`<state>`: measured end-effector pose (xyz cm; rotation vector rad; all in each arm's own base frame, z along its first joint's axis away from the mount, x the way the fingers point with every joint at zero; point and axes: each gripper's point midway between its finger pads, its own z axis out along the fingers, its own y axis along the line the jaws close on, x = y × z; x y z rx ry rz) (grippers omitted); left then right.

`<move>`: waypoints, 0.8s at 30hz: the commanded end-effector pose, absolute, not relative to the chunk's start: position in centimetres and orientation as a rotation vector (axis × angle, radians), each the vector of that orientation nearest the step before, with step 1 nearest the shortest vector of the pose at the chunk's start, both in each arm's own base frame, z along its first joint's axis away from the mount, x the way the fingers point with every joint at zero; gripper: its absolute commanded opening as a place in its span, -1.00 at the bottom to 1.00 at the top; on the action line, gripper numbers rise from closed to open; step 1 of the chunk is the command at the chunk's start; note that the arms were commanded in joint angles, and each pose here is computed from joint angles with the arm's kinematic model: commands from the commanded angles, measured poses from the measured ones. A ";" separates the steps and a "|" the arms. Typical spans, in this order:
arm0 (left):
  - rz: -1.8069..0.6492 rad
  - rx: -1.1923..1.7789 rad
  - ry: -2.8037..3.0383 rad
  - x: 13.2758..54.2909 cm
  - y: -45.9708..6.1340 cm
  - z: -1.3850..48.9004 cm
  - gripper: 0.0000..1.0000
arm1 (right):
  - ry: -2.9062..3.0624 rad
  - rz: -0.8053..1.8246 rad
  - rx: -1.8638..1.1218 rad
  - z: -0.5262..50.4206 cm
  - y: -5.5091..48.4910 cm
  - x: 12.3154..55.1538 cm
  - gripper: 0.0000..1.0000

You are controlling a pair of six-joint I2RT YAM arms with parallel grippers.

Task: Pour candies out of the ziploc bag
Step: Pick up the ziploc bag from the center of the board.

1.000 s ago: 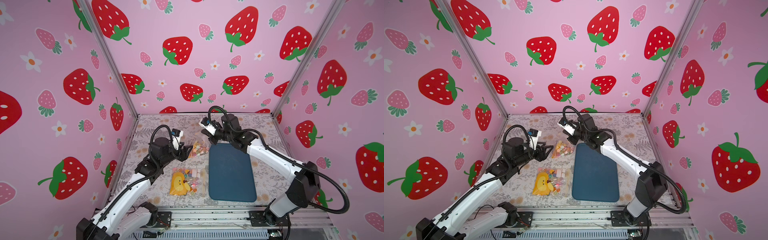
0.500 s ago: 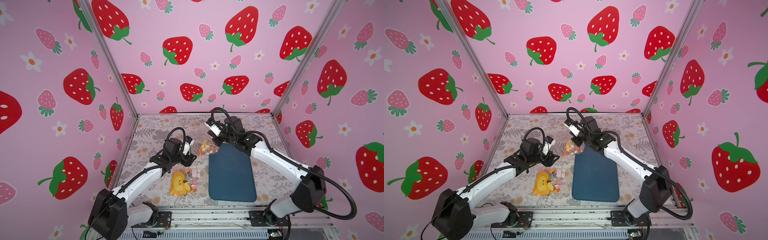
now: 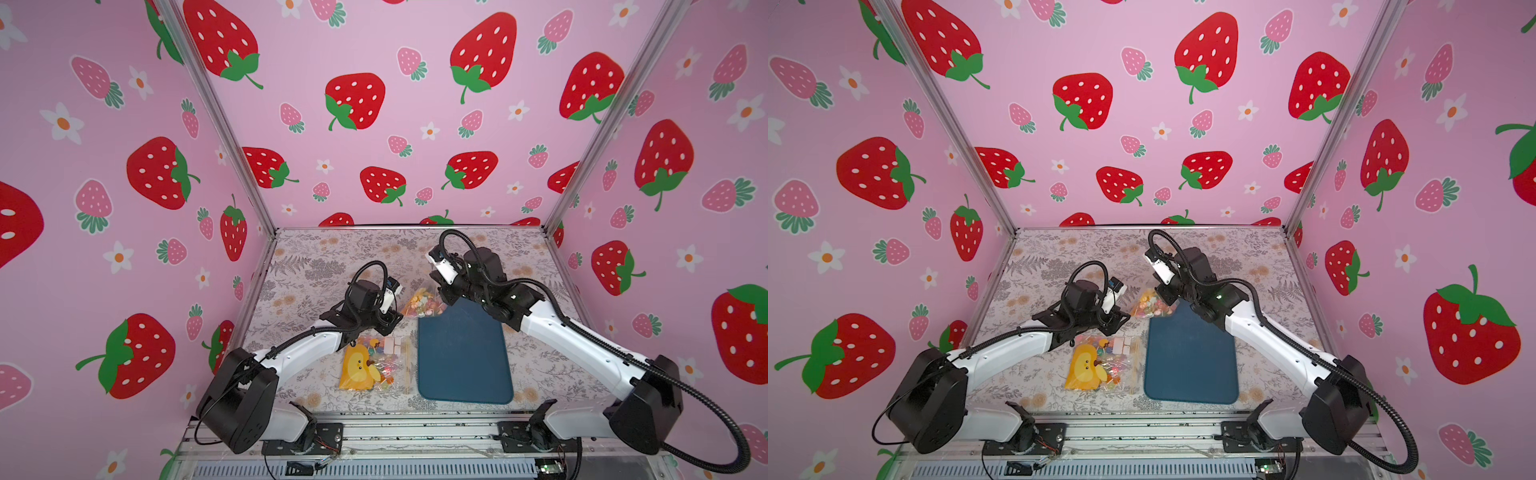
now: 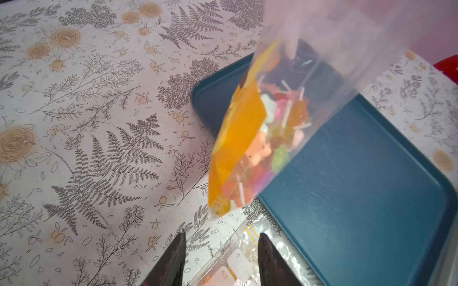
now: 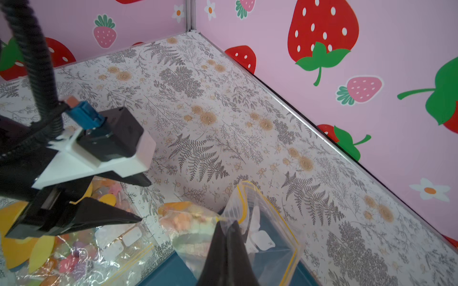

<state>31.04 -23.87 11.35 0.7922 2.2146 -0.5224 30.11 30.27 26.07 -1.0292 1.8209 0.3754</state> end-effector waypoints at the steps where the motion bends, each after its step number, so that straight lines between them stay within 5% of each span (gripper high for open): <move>1: -0.512 0.817 2.164 32.7 -25.0 12.5 -0.08 | 1.767 0.385 -0.874 28.9 28.8 30.8 -1.00; 24: -0.618 0.989 2.092 30.3 -33.3 11.8 0.10 | 2.002 0.280 -0.373 23.4 17.5 36.5 -1.00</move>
